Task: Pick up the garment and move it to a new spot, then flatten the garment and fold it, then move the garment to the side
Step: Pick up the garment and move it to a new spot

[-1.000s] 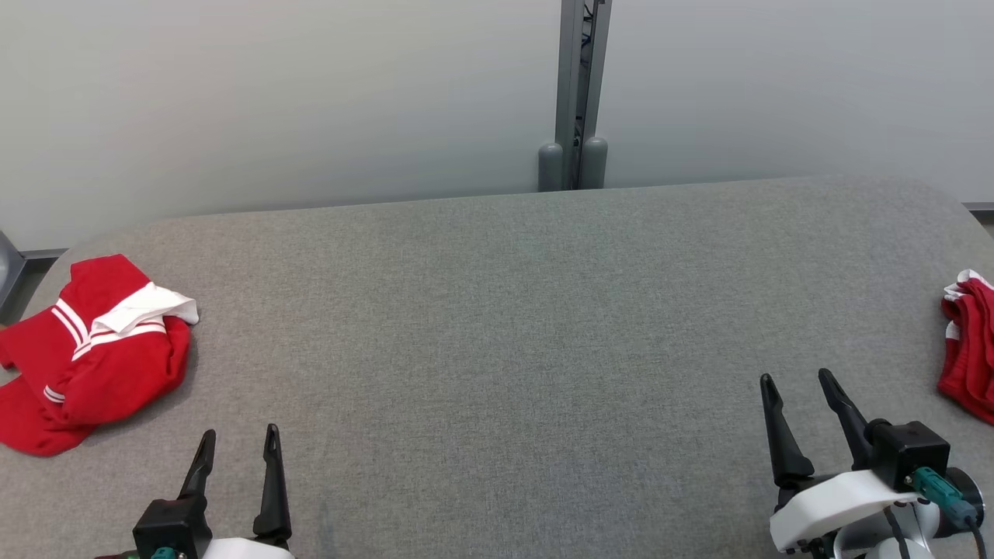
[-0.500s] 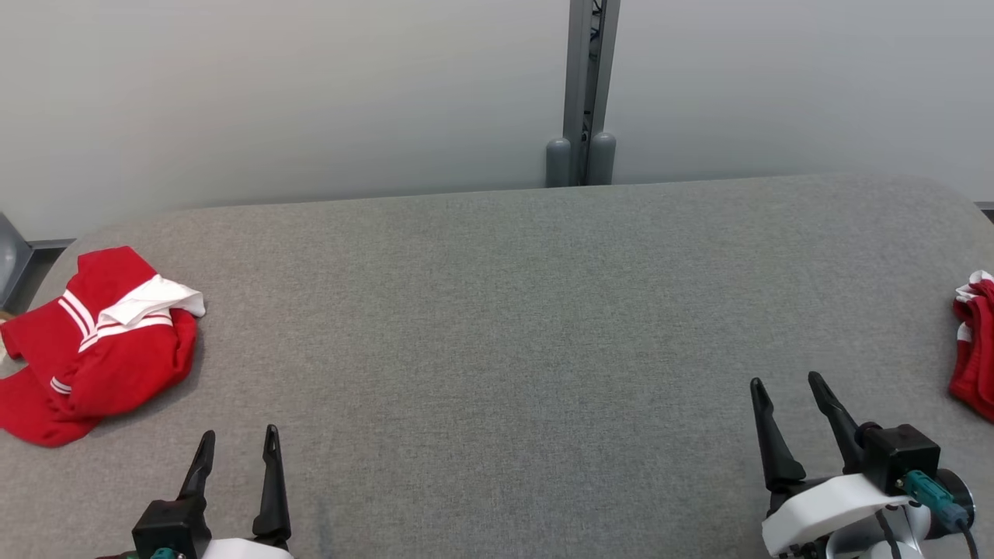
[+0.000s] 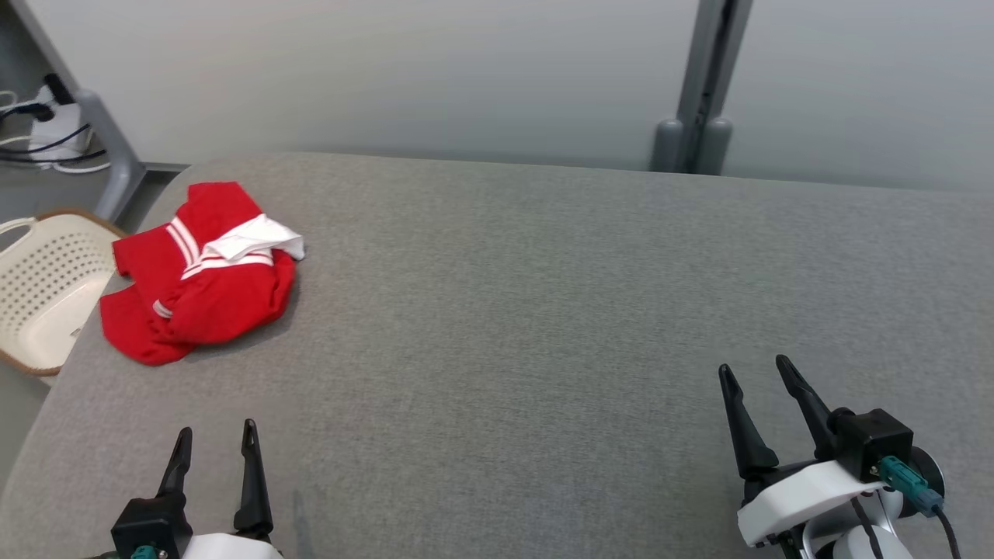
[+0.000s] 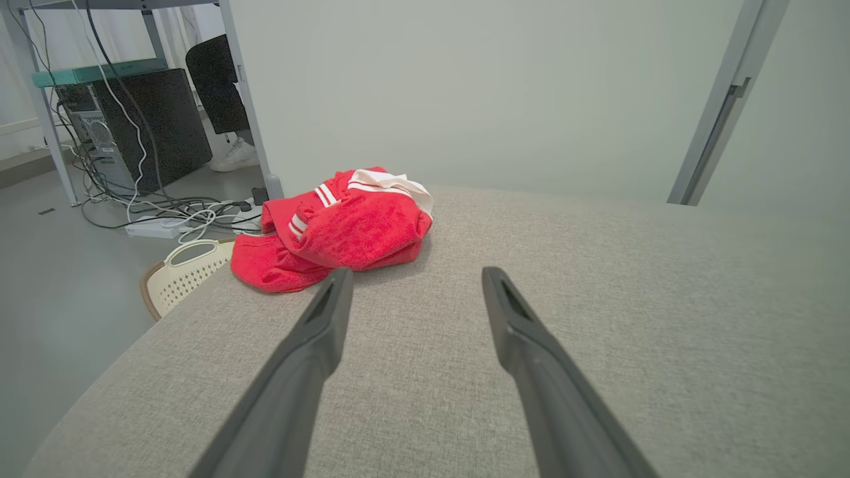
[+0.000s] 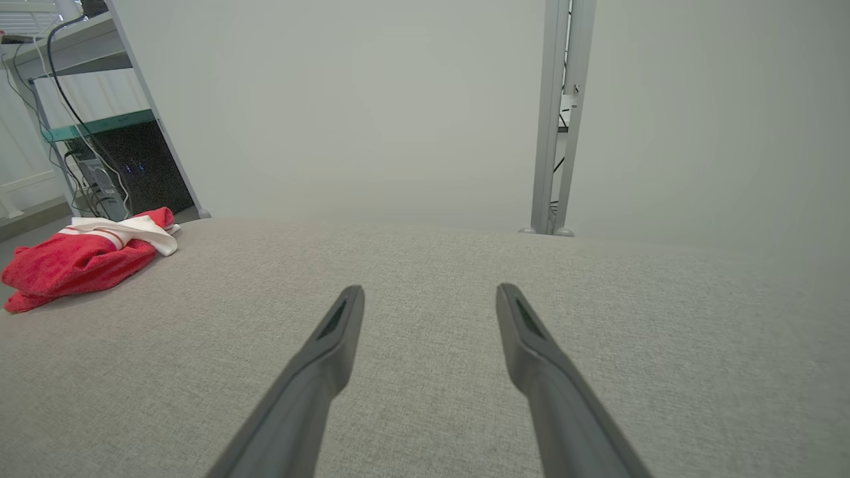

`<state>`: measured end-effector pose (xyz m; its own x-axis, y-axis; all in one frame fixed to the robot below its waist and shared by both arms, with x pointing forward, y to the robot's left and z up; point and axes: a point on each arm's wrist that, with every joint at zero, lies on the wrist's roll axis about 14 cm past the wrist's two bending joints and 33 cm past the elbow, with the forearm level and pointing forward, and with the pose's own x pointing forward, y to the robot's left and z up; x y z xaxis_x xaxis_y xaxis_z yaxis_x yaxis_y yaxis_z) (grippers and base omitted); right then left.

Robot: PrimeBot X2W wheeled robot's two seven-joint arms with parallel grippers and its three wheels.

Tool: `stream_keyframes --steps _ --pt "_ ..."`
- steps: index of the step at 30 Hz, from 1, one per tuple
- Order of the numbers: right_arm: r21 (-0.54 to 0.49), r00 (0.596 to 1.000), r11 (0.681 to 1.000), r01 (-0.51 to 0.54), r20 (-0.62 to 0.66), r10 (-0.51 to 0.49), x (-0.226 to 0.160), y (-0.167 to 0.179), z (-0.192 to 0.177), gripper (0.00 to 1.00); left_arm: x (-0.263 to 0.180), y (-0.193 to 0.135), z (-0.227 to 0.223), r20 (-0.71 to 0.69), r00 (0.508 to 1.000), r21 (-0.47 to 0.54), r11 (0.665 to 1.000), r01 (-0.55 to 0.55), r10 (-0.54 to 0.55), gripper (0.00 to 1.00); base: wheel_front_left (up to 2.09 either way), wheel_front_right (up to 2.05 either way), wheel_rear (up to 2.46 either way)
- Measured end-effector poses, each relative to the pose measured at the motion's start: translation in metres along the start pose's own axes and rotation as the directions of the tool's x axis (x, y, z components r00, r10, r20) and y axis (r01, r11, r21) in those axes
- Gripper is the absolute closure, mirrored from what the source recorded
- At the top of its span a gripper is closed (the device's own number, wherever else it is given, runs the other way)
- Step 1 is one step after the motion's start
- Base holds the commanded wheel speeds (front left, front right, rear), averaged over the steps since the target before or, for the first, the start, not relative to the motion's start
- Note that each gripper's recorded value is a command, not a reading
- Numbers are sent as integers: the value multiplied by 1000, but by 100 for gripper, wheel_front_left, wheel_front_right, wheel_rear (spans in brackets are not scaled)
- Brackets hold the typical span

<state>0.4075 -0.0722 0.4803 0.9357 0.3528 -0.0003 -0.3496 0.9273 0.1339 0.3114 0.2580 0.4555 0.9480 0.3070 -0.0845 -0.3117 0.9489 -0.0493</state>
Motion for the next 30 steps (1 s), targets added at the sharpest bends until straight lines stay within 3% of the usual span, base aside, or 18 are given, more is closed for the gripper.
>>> stream_keyframes --steps 8,17,25,30 --pt "9 984 984 -176 -36 177 26 58 -14 0 -28 59 -3 -7 983 2 983 -182 182 0 0 0 0" --pt "24 932 934 -356 -63 356 33 122 -22 0 -76 114 -8 -17 935 -11 935 -355 355 0 0 0 0" --pt "23 914 917 -399 -70 400 32 138 -25 0 -90 127 -13 -28 917 -21 917 -398 397 0 0 0 0" --pt "22 921 924 -382 -74 383 30 131 -26 0 -85 124 -16 -40 929 -97 924 -370 368 0 0 0 0"
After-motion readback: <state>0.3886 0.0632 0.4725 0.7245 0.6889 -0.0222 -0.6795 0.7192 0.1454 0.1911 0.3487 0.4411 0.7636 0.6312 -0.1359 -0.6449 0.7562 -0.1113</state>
